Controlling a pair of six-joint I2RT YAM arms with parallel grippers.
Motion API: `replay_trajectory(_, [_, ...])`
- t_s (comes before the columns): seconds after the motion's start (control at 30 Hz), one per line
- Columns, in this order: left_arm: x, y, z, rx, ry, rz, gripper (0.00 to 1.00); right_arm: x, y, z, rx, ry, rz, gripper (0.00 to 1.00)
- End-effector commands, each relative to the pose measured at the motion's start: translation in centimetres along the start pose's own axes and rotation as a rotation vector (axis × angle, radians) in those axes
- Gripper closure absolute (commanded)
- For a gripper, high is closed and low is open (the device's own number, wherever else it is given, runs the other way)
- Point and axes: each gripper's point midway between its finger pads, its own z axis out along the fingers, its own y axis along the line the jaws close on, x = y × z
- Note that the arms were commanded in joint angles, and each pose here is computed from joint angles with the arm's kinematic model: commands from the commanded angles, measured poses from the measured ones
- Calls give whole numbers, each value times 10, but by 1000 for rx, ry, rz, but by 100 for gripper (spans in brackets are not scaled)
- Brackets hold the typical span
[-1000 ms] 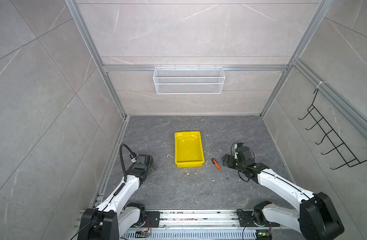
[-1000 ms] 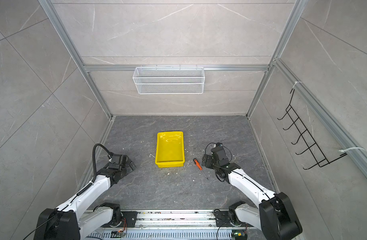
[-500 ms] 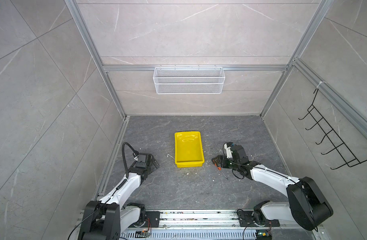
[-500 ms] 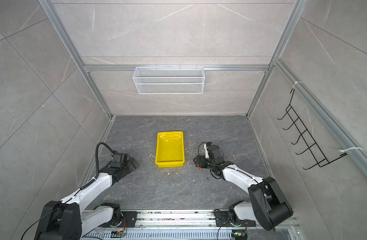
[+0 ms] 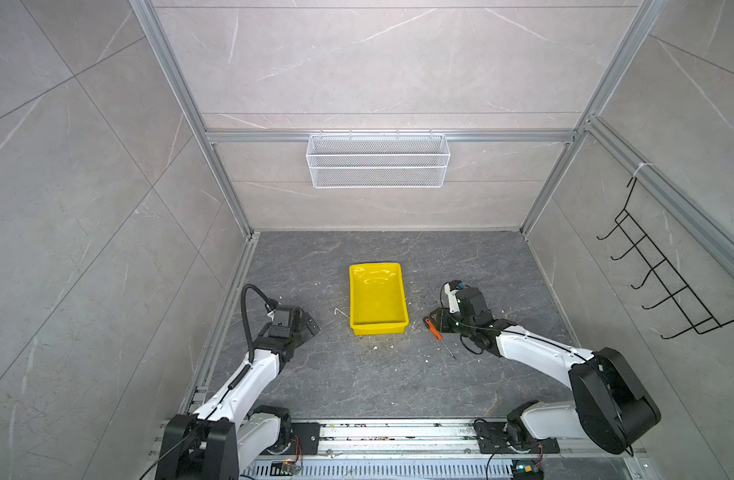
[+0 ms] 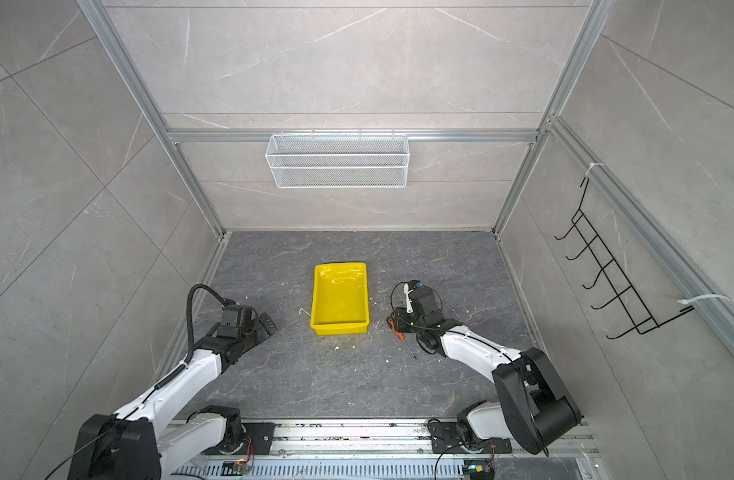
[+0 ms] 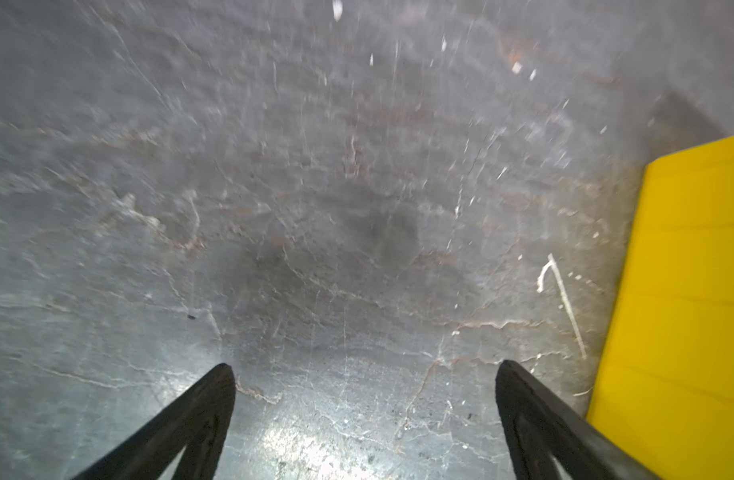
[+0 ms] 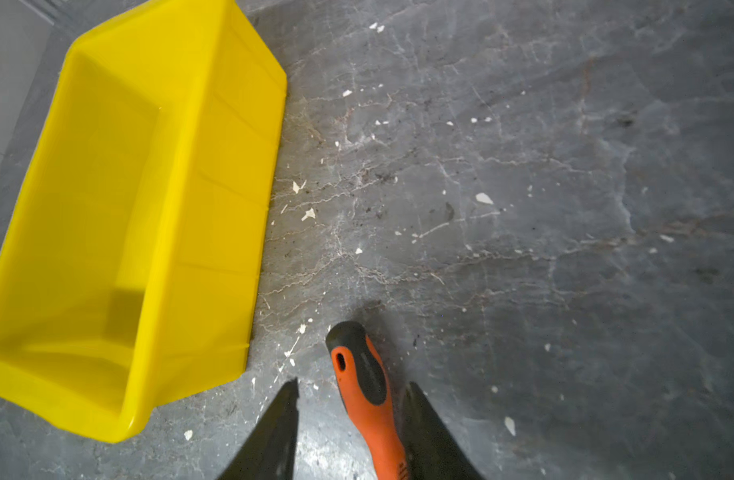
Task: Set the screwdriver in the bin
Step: 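Lower the right gripper and close it on the orange screwdriver handle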
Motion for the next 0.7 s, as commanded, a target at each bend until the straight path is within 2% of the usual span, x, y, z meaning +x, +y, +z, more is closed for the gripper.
replay_trajectory(0.0, [-3,-15,4,26,61,52,0,6,-2,5,21,37,10,59])
replay_trajectory(0.13, [-2,-20,4,53,69,64,0,14,-2,3,29,42,-21,55])
replay_trajectory(0.23, [-7,-25,-1,98,25,51,0,21,-3,6,48,80,-48,54])
replay_trajectory(0.27, [-13,-22,-4,81,-12,14,0,24,-2,7,46,97,-51,53])
replay_trajectory(0.33, [-35,-24,-15,88,-109,-87,0,28,-2,11,52,124,-59,53])
replay_trajectory(0.43, [-85,-63,-38,274,-284,-182,0,37,-7,17,79,170,-56,53])
replay_trajectory(0.5, [-108,-84,-49,358,-336,-223,0,42,-11,22,103,201,-58,53])
replay_trajectory(0.57, [-113,-101,-45,390,-306,-210,0,44,-17,25,149,226,-66,53])
replay_trajectory(0.67, [-99,-123,-34,406,-256,-82,0,45,-23,28,208,236,-69,53])
